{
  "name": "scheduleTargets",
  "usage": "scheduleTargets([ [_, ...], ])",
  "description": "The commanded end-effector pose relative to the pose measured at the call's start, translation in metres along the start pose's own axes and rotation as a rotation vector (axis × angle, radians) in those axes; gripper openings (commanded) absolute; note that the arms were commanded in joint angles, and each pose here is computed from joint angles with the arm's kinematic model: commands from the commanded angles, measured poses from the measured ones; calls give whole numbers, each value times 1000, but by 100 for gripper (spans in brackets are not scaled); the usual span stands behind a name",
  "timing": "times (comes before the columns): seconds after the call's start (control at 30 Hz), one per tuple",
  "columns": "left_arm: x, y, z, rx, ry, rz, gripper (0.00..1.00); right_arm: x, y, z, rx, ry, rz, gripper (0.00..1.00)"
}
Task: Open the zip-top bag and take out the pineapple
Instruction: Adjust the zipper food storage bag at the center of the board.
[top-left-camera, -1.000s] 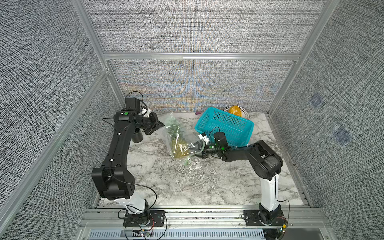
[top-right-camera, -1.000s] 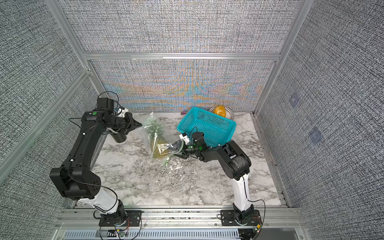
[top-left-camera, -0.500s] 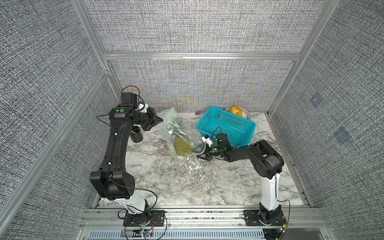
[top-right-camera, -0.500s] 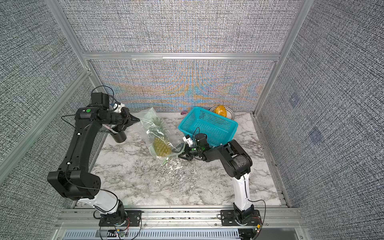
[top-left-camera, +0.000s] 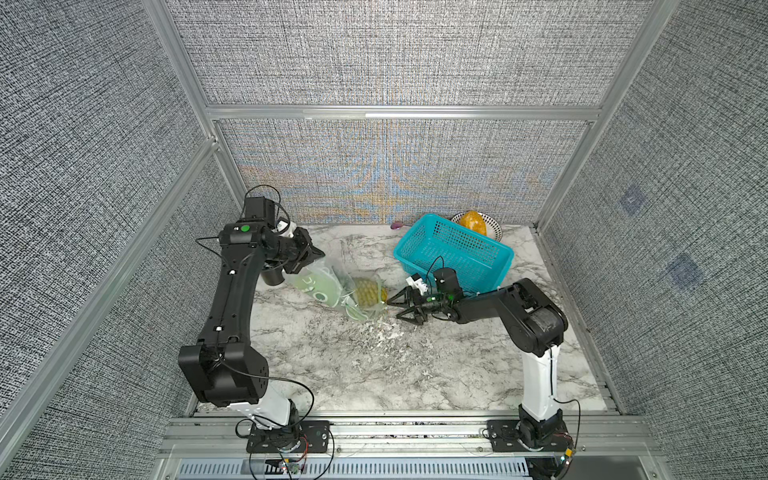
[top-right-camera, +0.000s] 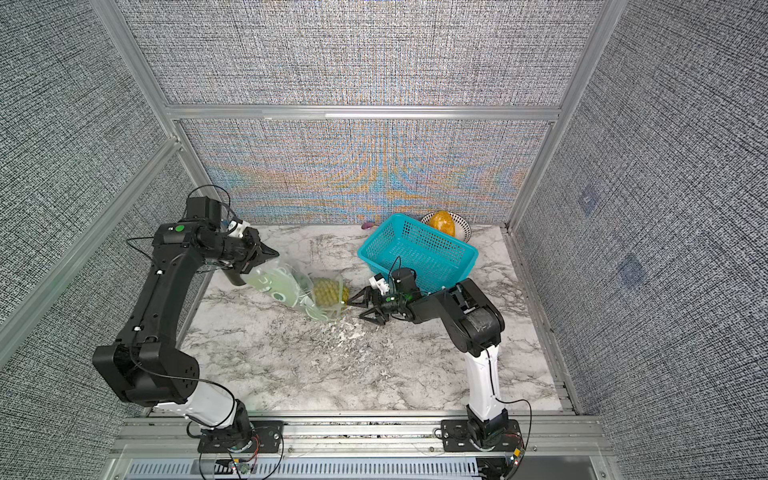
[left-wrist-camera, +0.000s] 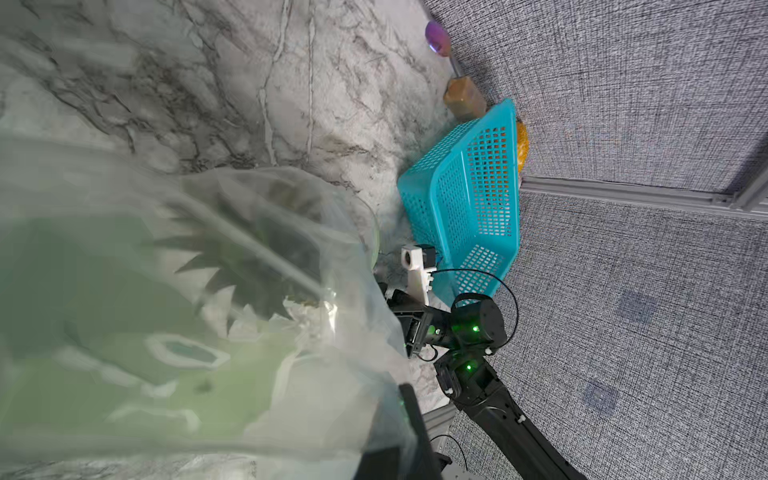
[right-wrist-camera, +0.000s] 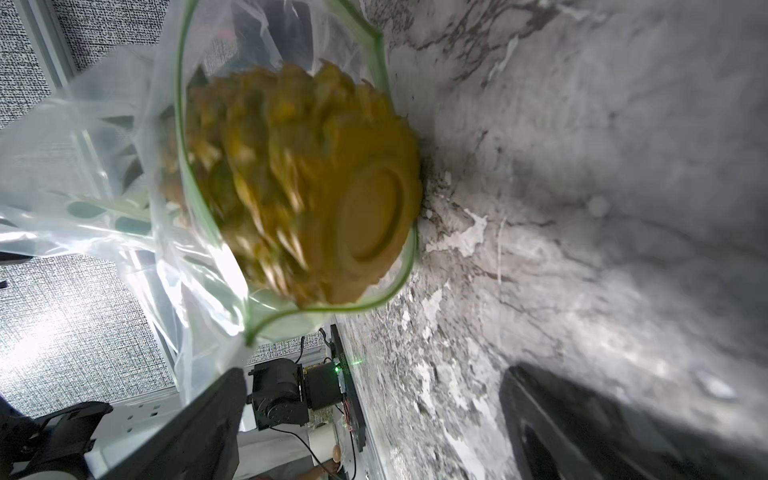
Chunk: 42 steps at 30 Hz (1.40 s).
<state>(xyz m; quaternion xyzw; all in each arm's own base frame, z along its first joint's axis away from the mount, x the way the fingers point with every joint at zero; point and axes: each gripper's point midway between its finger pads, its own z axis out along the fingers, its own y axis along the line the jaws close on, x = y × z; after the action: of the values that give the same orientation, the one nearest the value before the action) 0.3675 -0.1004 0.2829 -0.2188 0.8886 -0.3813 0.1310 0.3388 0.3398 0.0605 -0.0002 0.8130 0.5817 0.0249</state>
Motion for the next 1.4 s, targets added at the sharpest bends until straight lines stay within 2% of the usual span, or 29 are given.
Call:
scheduleTargets([
  [0.0,-2,-6,-2,25,-12,38,0,0,3,1,-6,-1,1,98],
  [0.27,-6,-1,-5,-12,-37,54,0,-4,15,1,4,-11,-53,98],
  [0.5,-24,-57,-27,168,-109,50,0,-8,20,2,2,-22,-84,98],
  [0.87,-27,-106,-55,298,-139,37,0,-21,39,2,-24,-57,-136,98],
  [1.13,-26,-103,-53,287,-139,48,0,-30,67,1,-2,-63,-224,98],
  [1.37,-41,-107,-58,272,-184,77,0,-37,82,10,119,-43,-346,98],
])
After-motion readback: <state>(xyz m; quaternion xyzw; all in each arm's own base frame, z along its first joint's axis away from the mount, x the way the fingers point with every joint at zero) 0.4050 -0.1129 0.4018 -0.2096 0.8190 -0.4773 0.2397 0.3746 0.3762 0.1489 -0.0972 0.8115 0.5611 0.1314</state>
